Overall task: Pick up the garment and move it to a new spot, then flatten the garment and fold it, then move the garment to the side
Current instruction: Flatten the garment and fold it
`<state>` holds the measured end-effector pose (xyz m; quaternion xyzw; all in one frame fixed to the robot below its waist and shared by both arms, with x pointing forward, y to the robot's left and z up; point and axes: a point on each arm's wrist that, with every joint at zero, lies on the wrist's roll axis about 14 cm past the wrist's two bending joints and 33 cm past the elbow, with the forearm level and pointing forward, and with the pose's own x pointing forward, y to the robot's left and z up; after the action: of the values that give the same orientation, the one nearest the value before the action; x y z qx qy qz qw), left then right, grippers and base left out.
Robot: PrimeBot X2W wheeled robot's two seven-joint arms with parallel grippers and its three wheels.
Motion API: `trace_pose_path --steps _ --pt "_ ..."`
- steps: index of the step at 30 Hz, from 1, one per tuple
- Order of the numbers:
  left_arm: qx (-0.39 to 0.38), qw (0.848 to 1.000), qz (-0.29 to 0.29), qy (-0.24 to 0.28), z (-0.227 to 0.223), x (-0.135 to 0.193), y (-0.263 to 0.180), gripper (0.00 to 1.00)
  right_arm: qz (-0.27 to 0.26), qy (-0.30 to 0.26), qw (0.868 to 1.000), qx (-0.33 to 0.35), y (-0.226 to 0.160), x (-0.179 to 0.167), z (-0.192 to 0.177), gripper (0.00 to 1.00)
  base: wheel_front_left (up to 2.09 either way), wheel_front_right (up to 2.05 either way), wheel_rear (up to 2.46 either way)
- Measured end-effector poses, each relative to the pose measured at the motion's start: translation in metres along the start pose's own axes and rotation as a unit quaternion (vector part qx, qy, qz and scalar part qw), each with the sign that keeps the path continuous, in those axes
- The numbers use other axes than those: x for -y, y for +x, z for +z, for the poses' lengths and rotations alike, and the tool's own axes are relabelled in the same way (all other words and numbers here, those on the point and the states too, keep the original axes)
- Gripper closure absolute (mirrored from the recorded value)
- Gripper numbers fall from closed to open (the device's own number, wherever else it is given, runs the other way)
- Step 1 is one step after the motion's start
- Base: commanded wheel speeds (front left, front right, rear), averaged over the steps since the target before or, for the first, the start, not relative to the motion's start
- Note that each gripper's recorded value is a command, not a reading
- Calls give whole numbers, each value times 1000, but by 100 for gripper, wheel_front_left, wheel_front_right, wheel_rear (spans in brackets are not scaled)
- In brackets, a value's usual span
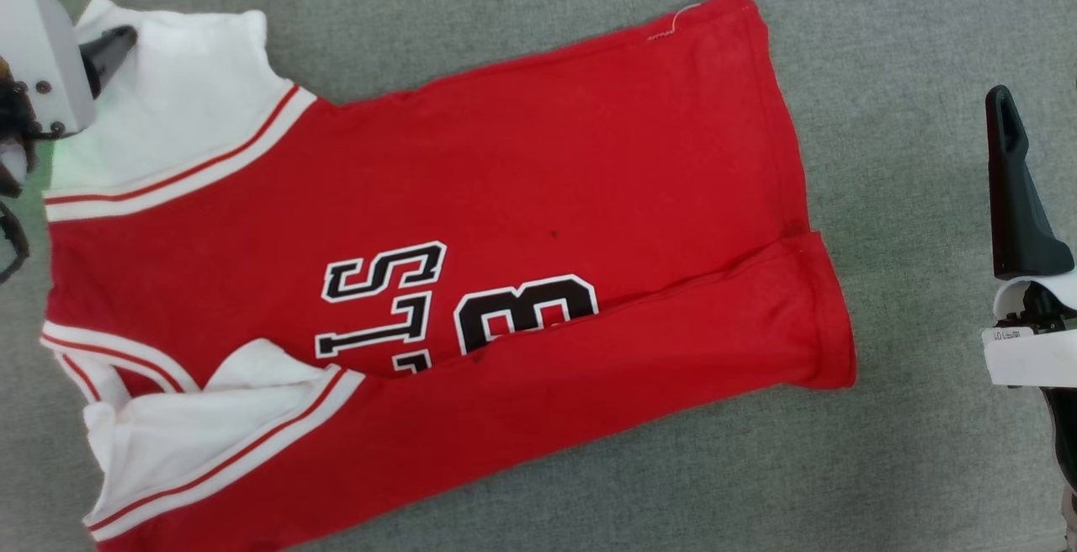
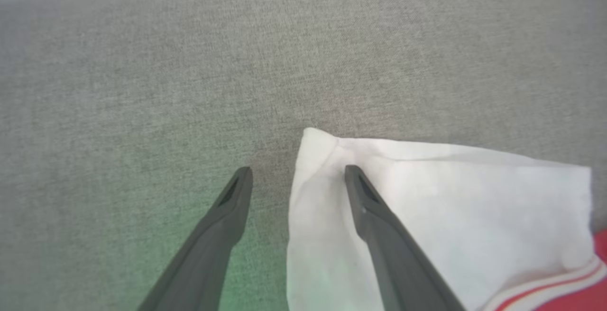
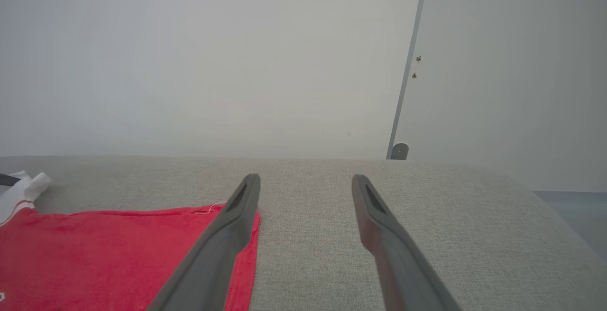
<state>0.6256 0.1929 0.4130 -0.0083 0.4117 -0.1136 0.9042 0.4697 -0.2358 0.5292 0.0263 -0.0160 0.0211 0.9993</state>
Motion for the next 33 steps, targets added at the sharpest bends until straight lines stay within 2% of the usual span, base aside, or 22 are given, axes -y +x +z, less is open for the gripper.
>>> trace_pose_path --steps 9,10,11,12,15,25,29,33 --pt "-69 997 -12 -38 -18 4 16 0 -5 1 1000 -17 2 5 -11 0 0 0 0" --pt "-78 996 -13 -45 -20 4 16 18 -5 1 1000 -19 3 5 -12 0 0 0 0" --pt "-88 995 -14 -50 -23 5 15 64 -4 2 1000 -21 3 5 -13 0 0 0 0" --pt "-94 994 -15 -51 -24 5 15 100 -4 6 1000 -23 3 5 -13 0 0 0 0" --pt "-121 990 -14 -71 -29 6 13 100 -3 11 999 -36 5 5 -18 0 0 0 0" --pt "-107 992 -22 -56 -25 14 12 100 13 41 993 -110 25 -5 -37 0 0 0 0" --pt "-101 993 -30 -49 -24 21 11 100 35 46 986 -159 43 -16 -48 0 0 0 0" --pt "-97 993 -42 -44 -23 29 10 100 54 42 973 -221 59 -24 -65 0 0 0 0"
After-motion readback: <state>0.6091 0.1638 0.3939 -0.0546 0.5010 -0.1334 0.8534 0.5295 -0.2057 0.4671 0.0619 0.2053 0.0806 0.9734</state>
